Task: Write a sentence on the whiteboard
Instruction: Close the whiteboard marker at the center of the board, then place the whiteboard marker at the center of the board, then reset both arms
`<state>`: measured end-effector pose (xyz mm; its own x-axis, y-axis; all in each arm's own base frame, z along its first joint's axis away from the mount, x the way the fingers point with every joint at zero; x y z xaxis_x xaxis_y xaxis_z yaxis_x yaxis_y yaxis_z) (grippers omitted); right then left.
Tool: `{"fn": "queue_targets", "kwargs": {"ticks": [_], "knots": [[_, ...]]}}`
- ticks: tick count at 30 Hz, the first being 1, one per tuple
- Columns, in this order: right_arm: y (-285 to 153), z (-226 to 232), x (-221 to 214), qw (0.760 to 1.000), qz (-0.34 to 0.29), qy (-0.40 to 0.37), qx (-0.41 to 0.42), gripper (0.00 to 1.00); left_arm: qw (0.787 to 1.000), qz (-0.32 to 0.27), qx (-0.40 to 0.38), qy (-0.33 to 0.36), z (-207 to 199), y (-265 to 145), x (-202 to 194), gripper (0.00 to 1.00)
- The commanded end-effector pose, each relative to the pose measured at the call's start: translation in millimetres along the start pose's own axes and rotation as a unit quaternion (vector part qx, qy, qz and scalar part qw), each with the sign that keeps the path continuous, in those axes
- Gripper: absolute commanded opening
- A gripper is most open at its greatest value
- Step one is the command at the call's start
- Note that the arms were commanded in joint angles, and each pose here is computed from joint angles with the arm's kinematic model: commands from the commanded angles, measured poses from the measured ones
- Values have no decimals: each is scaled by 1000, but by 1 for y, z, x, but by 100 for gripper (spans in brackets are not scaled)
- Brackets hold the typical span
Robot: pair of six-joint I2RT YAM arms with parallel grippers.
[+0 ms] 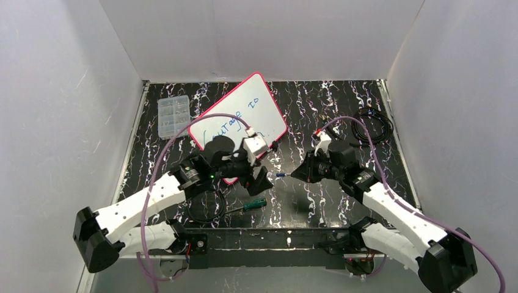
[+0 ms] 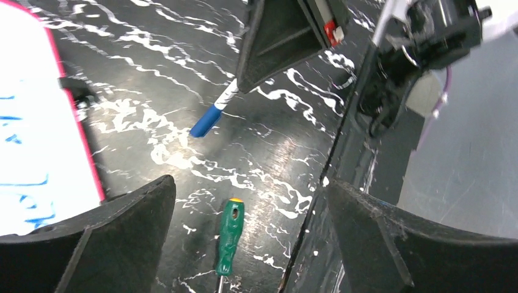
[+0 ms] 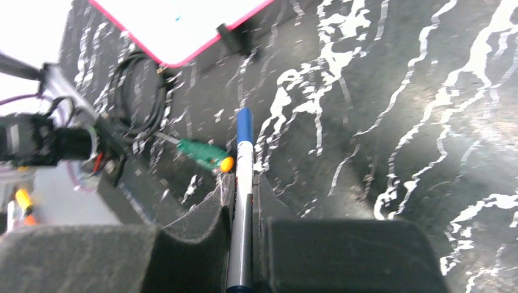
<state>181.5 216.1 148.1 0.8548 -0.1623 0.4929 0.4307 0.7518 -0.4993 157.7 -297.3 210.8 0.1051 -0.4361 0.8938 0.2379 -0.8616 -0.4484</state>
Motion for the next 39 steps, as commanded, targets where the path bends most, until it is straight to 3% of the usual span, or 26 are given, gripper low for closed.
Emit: {"fn": "queue_targets", "kwargs": {"ticks": [1, 5, 8, 12, 18, 26, 32, 36, 39], "knots": [[20, -26, 32, 995, -83, -7, -54, 1, 994, 3, 72, -79, 26, -25, -6, 94], [38, -51, 39, 992, -91, -11, -90, 7, 981, 2, 141, -137, 59, -41, -11, 95], [41, -66, 46, 988, -103, -11, -114, 17, 972, -18, 180, -151, 77, -55, -2, 98], [35, -84, 61, 982, -124, -3, -146, 45, 951, -31, 249, -179, 109, -83, 8, 98], [10, -91, 98, 966, -180, 4, -186, 98, 922, -77, 328, -191, 143, -130, 34, 98], [-53, -75, 149, 924, -262, -31, -277, 99, 863, -55, 453, -218, 181, -204, 29, 98], [-111, -46, 177, 887, -351, -73, -291, 99, 799, -52, 555, -225, 186, -251, 2, 98], [-133, -41, 180, 870, -380, -93, -301, 99, 777, -43, 589, -218, 182, -260, -19, 98], [-143, -41, 179, 862, -388, -97, -311, 99, 772, -47, 597, -214, 179, -260, -29, 98]]}}
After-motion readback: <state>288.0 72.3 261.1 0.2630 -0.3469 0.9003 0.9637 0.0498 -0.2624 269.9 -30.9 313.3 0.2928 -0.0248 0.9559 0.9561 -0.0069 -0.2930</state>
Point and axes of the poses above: each gripper's point midway between its finger pads, its own y axis out along the fingers, its own z axis along the line the jaws close on, x = y × z, the point moved 1 cm from there along -y, back along the fingers, and after that the axes turned 13 degrees about y, right-handed, at the moved point
